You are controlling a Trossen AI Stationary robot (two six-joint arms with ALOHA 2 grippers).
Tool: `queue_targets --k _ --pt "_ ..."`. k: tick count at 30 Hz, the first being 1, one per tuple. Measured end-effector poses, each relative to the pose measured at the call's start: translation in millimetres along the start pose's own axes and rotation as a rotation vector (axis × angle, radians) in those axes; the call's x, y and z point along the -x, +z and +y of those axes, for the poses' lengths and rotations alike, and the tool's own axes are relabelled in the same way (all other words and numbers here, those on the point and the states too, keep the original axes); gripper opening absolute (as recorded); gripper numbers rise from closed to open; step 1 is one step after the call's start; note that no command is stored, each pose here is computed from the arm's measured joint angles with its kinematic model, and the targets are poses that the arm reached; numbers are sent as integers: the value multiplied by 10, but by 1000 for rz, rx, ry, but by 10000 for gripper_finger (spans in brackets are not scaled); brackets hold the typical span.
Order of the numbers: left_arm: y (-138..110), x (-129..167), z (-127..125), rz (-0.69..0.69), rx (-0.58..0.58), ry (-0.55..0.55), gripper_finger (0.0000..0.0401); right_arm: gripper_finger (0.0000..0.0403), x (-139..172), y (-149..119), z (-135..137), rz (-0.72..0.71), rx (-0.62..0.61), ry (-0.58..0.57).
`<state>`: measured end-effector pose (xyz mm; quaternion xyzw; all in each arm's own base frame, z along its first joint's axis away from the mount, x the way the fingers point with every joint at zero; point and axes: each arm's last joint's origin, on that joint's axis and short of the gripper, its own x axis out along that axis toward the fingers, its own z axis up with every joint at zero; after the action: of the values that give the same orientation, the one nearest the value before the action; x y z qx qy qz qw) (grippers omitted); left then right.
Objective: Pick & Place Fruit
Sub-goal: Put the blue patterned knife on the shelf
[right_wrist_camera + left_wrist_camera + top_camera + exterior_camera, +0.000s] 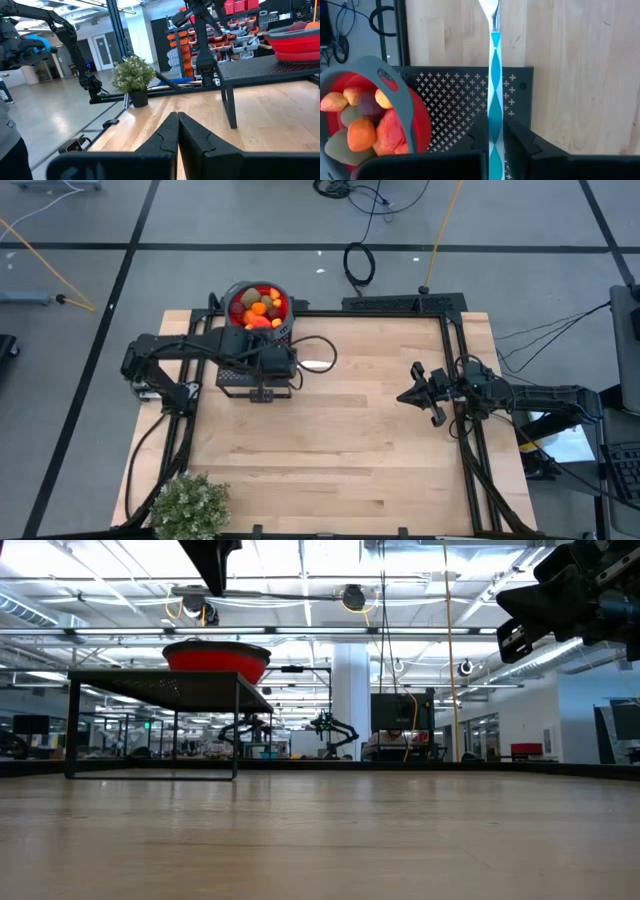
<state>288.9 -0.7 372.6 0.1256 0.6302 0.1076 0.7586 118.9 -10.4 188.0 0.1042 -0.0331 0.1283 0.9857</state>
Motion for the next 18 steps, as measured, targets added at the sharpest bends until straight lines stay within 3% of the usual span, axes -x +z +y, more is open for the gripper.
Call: queue_targets --k 12,18 --pt "-2 -21 52 5 -10 -26 19 0 0 0 0 0 0 0" --pt "-1 -22 55 4 -7 -22 36 0 0 0 0 0 0 0"
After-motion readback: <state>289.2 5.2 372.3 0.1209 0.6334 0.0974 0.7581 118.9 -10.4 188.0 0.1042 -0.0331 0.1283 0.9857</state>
